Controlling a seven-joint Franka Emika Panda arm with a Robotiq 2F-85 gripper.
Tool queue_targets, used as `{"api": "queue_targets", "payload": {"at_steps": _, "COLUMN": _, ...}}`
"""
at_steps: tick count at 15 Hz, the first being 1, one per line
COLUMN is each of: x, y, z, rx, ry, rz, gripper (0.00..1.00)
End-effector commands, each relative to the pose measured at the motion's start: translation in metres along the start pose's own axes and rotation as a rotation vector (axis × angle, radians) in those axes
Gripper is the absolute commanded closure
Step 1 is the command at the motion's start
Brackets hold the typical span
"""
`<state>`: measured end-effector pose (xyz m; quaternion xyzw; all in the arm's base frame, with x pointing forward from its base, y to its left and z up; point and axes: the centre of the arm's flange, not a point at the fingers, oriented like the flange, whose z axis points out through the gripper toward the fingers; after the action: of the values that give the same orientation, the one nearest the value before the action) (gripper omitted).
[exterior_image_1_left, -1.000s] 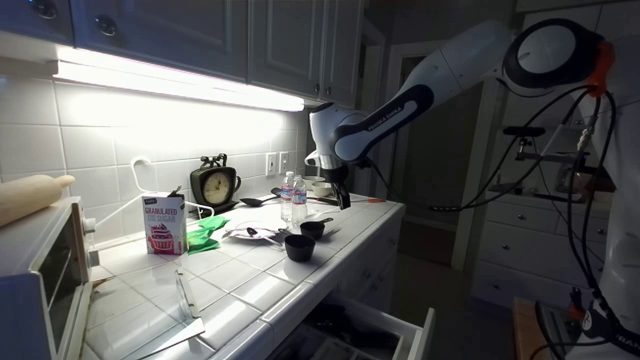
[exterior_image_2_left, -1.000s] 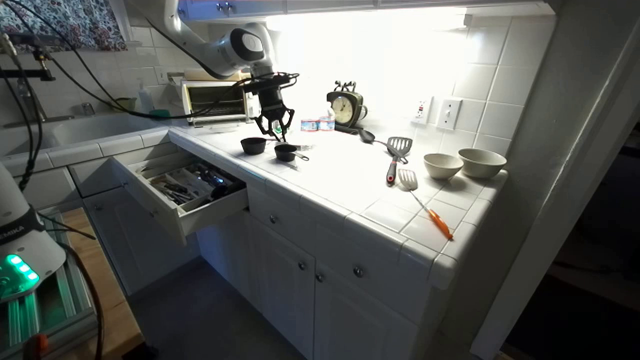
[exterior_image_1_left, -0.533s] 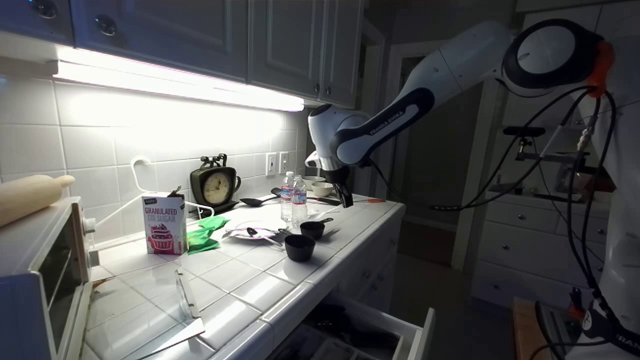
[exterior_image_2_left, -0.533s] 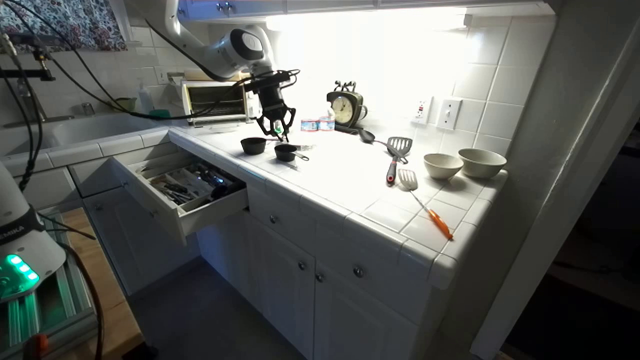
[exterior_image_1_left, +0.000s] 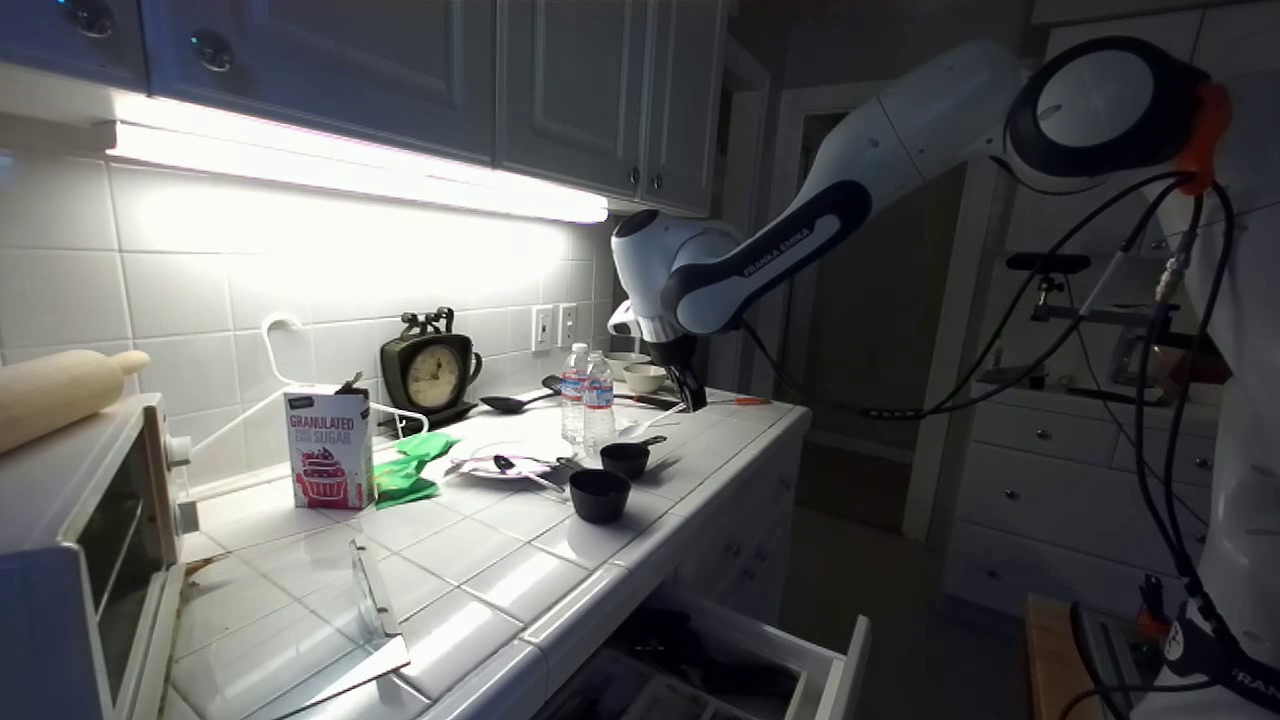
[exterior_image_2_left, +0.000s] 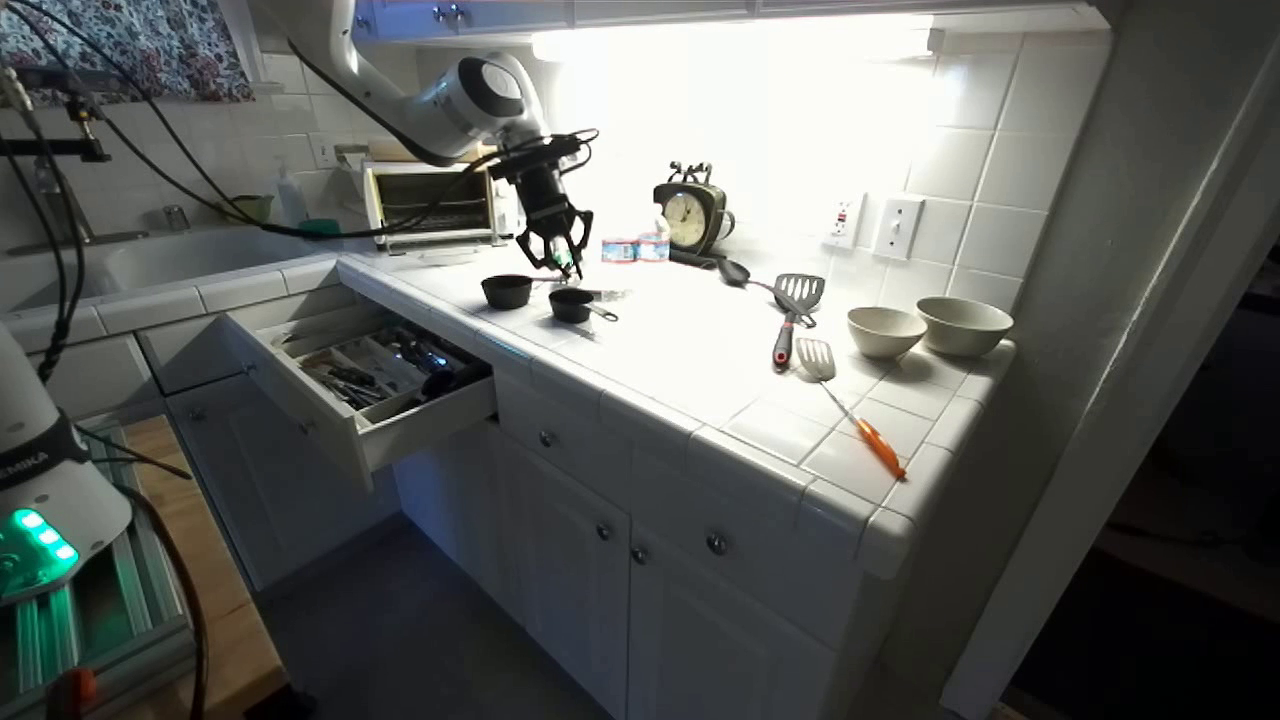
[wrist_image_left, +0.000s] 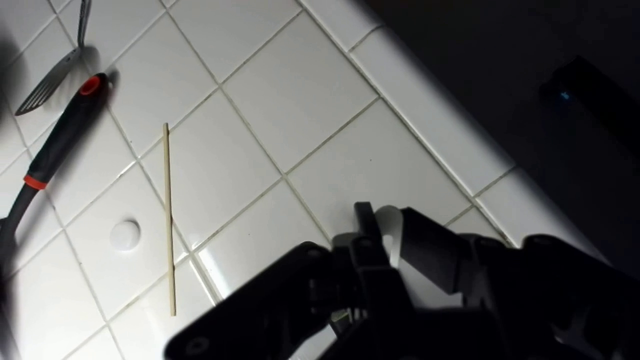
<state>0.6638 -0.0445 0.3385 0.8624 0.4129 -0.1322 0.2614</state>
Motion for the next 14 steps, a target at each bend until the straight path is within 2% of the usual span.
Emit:
{"api": "queue_targets", "payload": {"at_steps": 1, "x": 0.003, "y": 0.000, "z": -0.003, "rx": -0.045, "ry": -0.050, "rz": -0.013, "gripper": 0.96}}
{"api": "queue_targets", "payload": {"at_steps": 14, "x": 0.004, "y": -0.008, "z": -0.017, "rx": -0.155, "ry": -0.113, "rz": -0.093, "gripper": 0.96}}
